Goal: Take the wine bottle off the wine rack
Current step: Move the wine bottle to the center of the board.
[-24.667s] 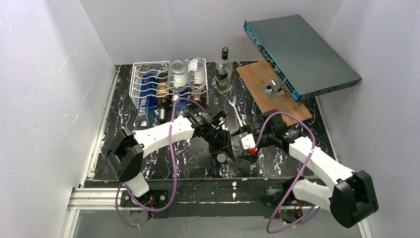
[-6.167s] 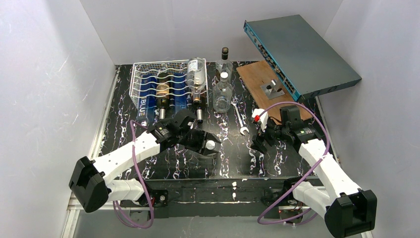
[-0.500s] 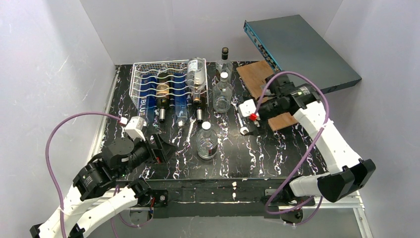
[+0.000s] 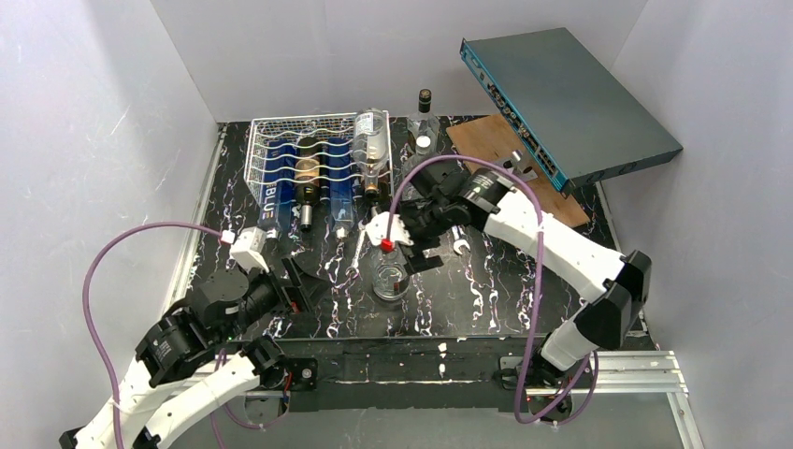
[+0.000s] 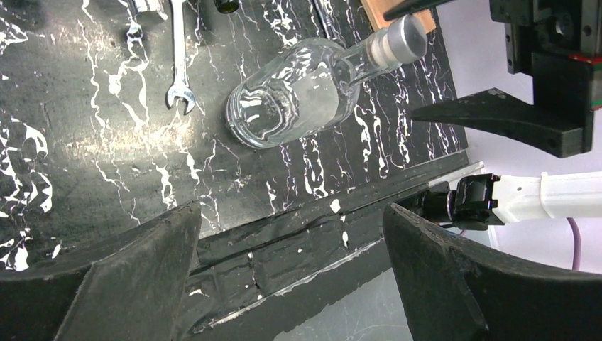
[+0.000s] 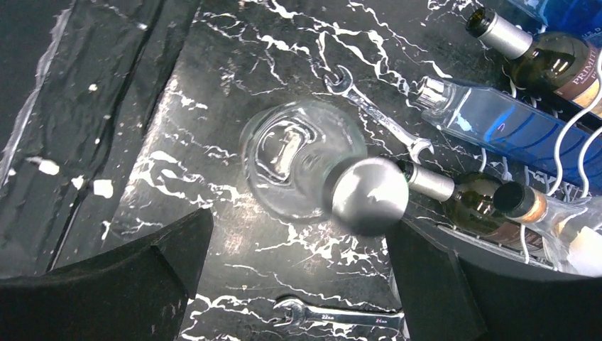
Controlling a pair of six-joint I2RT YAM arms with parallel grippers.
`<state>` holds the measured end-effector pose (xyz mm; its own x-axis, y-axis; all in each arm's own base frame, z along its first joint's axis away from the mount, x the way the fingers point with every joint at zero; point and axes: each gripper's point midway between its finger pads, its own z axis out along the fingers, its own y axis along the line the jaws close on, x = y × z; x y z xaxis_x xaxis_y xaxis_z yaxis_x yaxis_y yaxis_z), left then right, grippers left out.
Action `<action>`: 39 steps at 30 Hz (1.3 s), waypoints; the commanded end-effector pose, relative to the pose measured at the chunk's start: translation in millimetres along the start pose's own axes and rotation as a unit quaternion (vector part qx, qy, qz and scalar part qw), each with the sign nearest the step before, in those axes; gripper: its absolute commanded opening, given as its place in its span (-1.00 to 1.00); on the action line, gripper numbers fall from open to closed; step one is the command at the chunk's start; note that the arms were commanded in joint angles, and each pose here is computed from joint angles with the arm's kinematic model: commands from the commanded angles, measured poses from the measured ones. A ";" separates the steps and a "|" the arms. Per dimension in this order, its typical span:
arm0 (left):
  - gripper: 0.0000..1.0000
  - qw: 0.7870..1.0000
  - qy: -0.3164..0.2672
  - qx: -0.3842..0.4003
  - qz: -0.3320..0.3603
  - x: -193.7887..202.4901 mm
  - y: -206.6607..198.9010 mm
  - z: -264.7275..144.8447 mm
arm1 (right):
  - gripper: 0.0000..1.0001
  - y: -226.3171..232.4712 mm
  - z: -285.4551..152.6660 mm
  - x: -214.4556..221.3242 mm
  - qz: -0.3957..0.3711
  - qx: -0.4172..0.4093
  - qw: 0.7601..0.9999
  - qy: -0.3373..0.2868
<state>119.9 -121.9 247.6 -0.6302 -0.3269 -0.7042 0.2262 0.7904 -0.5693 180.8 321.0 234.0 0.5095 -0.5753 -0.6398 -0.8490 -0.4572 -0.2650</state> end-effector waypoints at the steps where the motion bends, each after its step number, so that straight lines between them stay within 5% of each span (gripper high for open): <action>1: 0.99 1.000 -0.001 -0.020 -0.013 6.6 13.6 -2.4 | 1.00 -34.8 4.3 -17.5 0.039 0.068 0.997 0.001; 39: 0.99 0.999 0.007 -0.025 -0.028 17.6 20.5 1.0 | 0.31 -22.2 47.5 2.1 0.114 0.043 0.993 0.000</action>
<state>111.7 -114.3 230.4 -0.6484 -0.3663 -0.6674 0.1787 0.7789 -0.6012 195.7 355.1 203.0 0.3166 -0.6735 -0.6679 -0.9469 -0.2666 -0.1799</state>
